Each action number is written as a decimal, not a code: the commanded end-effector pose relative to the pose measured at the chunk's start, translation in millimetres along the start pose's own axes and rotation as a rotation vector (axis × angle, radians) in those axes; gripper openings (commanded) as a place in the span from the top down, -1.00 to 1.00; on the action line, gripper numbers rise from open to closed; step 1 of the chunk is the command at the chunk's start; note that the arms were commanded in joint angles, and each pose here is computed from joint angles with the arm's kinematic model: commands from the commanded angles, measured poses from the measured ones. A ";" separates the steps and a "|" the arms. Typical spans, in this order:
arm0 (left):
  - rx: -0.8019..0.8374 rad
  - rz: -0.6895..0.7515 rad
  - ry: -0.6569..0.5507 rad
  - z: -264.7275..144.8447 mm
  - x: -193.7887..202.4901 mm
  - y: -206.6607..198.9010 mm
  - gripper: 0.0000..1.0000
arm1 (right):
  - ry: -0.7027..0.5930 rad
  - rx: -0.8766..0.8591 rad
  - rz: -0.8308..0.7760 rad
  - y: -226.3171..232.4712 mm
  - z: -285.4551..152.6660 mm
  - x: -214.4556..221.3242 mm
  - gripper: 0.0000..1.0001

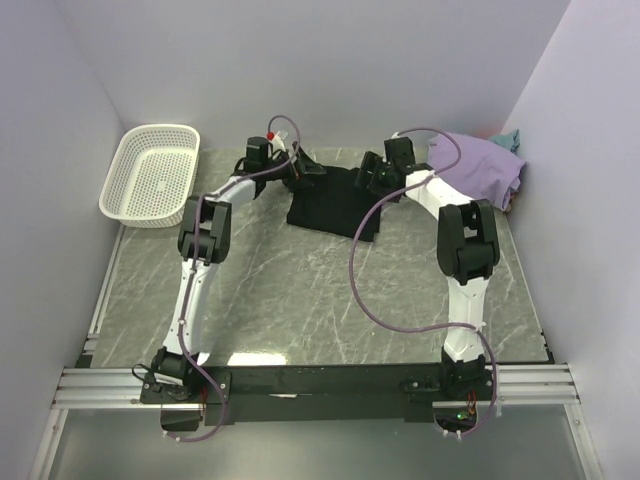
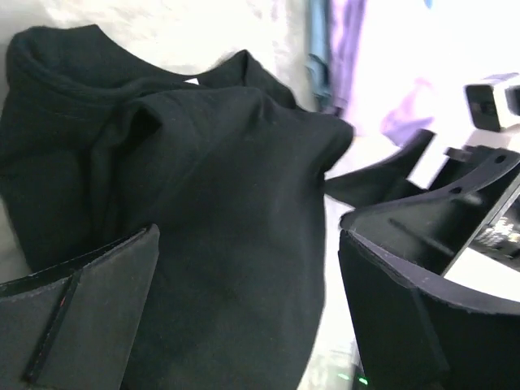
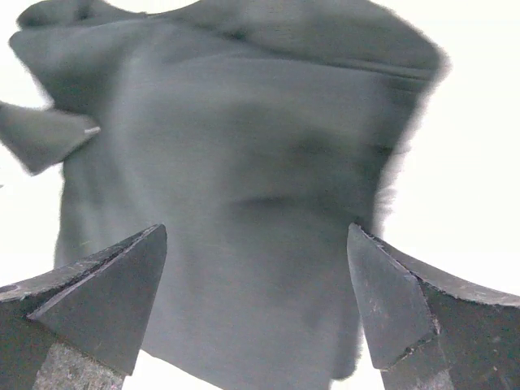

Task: Fold and stack the t-shirts
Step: Fold the tshirt

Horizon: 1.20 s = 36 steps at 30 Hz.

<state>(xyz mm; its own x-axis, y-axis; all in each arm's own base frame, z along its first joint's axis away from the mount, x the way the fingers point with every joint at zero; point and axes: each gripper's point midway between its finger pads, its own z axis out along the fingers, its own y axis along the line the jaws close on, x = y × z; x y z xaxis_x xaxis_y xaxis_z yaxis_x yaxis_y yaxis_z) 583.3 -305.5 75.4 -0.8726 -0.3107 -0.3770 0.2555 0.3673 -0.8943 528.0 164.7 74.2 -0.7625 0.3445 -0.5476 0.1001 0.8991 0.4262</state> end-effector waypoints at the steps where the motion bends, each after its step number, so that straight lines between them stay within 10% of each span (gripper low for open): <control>1: -0.197 0.187 -0.120 -29.8 -39.2 4.7 -0.99 | -0.112 0.119 -0.026 -20.7 -16.8 -36.2 -0.97; 14: -0.310 0.279 -0.168 -81.0 -33.5 -44.0 -0.99 | -0.081 0.026 -0.028 -17.4 -44.2 -20.1 -1.00; 36: -0.553 0.195 -0.117 -108.4 23.4 6.3 -0.99 | 0.226 -0.420 0.166 30.5 2.4 75.5 -0.97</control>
<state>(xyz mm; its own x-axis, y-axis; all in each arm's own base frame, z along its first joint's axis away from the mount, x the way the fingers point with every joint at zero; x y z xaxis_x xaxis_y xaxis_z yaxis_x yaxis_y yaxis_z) 514.8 -211.8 76.5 -0.7872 -0.2778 -0.5505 0.1024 0.8215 -0.5609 476.9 187.3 47.5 -0.8374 0.3828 -0.3902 0.0356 0.7505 0.6599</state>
